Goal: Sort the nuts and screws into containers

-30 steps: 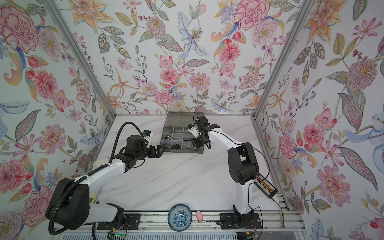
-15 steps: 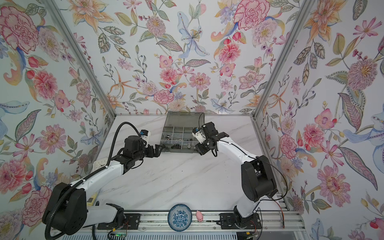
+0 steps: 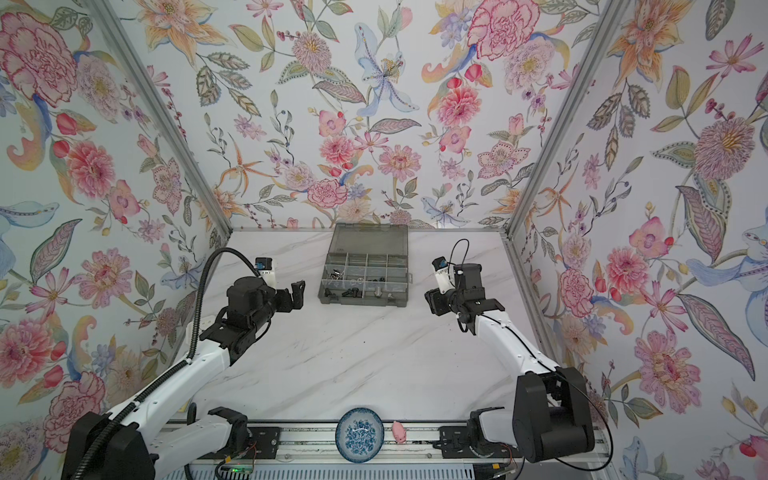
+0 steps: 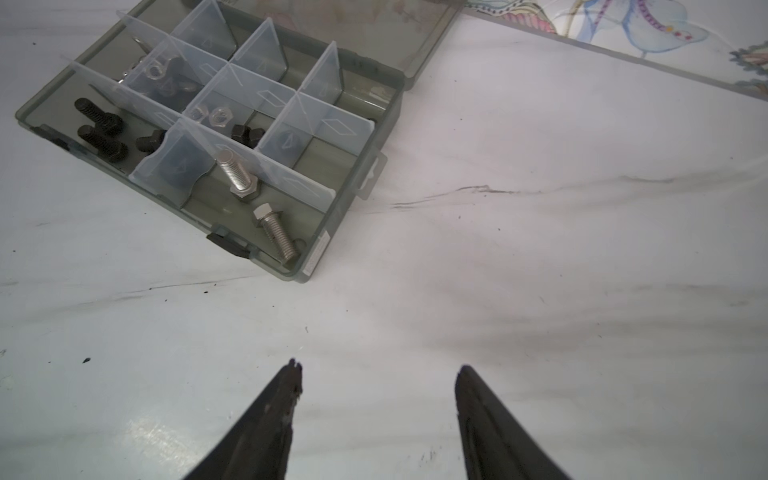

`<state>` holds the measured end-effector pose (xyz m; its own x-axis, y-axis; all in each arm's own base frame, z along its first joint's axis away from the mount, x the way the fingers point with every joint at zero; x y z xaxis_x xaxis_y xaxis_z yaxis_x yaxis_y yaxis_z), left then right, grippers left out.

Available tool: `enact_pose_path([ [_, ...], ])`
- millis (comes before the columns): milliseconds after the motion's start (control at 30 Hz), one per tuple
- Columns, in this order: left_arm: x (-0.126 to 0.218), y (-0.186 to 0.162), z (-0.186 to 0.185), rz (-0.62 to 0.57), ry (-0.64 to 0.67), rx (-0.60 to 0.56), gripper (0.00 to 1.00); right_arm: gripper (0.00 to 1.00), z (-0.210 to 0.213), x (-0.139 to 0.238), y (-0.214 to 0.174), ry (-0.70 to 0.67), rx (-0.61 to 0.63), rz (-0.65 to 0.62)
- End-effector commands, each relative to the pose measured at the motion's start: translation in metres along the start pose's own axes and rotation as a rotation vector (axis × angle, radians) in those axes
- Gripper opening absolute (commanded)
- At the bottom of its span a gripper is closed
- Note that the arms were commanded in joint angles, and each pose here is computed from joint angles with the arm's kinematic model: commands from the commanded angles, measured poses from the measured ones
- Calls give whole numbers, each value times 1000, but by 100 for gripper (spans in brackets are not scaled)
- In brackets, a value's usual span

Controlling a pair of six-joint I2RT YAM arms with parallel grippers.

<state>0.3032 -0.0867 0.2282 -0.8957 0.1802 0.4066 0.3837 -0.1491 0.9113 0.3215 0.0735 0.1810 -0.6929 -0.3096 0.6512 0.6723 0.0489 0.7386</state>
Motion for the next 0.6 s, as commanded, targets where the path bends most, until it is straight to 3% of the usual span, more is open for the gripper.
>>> enact_pose_path([
  [0,2,0,15,3,94,-43,99,63,-20,8,4,-28,-66,-128],
  [167,1,3,21,-22,151,-78,99,64,-43,11,-9,-94,-123,-164],
  [433,4,9,23,-209,172,-115,99,67,-63,4,-27,-148,-189,-249],
  [567,-1,4,28,-193,221,-154,99,69,-68,0,-34,-169,-187,-306],
])
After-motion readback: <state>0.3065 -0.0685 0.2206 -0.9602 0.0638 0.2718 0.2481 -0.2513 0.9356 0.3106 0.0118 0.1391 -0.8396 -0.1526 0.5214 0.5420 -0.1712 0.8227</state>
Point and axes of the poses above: each gripper's point midway between its finger pads, its own x axis back along the fingers, its own z axis along the line the jaws close on, y = z × x, the point moved 6 cm from there along x, back along the fingers, and after that the axes turned 13 degrees about -x, right-handed, at the moved point
